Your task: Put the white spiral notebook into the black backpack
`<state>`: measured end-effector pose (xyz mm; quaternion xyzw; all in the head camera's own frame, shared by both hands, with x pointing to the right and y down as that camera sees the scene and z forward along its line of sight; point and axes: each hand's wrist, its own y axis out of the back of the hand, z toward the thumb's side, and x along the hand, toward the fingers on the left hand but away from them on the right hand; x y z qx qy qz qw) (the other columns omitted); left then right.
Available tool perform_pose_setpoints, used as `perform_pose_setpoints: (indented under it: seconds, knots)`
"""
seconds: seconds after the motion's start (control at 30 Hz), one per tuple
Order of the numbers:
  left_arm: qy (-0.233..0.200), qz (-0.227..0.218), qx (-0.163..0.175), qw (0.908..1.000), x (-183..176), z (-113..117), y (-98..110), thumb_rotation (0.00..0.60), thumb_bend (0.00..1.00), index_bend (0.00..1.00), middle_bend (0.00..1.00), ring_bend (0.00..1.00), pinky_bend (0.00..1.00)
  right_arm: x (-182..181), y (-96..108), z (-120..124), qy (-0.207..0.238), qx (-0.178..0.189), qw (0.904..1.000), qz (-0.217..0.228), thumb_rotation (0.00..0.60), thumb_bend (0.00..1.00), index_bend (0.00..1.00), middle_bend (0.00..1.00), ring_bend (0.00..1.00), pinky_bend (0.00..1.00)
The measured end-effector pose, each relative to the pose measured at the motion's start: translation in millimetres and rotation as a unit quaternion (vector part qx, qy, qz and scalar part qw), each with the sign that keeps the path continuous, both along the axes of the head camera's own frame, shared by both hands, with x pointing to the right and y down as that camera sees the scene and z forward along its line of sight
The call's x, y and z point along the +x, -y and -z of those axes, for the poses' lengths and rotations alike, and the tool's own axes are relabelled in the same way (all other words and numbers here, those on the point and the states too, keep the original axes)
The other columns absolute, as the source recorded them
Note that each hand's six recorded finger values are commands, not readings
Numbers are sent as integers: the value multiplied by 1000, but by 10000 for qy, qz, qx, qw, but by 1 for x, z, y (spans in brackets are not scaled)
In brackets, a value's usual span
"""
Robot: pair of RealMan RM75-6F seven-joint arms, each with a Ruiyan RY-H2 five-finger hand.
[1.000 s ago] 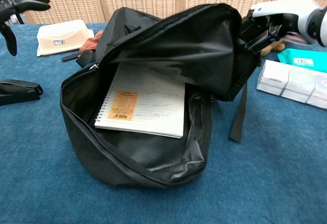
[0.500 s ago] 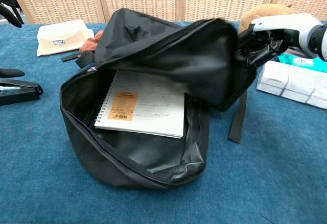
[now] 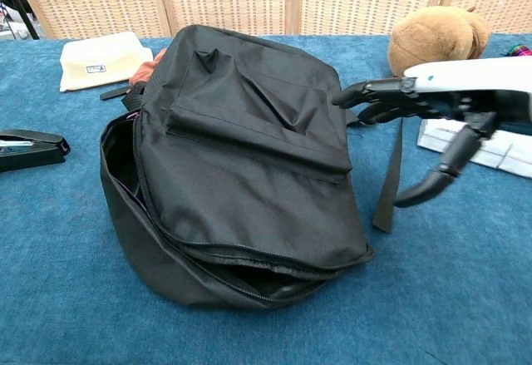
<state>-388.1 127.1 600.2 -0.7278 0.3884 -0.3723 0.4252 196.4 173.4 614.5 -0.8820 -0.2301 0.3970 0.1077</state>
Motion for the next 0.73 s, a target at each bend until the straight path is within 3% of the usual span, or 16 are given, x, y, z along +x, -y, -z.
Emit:
perform_pose_setpoints:
  seconds: [0.17, 0.4, 0.57, 0.73]
  knots:
    - [74, 459, -124, 9988, -32, 10, -2, 600, 0, 0, 0, 0, 262, 38, 1, 17, -284, 871, 9954, 267, 600, 0, 0, 0, 0, 0]
    - [384, 1030, -382, 9932, -66, 24, -18, 600, 0, 0, 0, 0, 163, 135, 18, 21, -1301, 2183, 9670, 161, 600, 0, 0, 0, 0, 0]
    - [629, 1361, -605, 9868, -82, 30, -31, 600, 0, 0, 0, 0, 119, 186, 20, 20, -1876, 2623, 9465, 147, 600, 0, 0, 0, 0, 0]
    - [847, 1809, -926, 9755, -97, 38, -57, 600, 0, 0, 0, 0, 105, 231, 20, 17, -2336, 2948, 9265, -118, 600, 0, 0, 0, 0, 0]
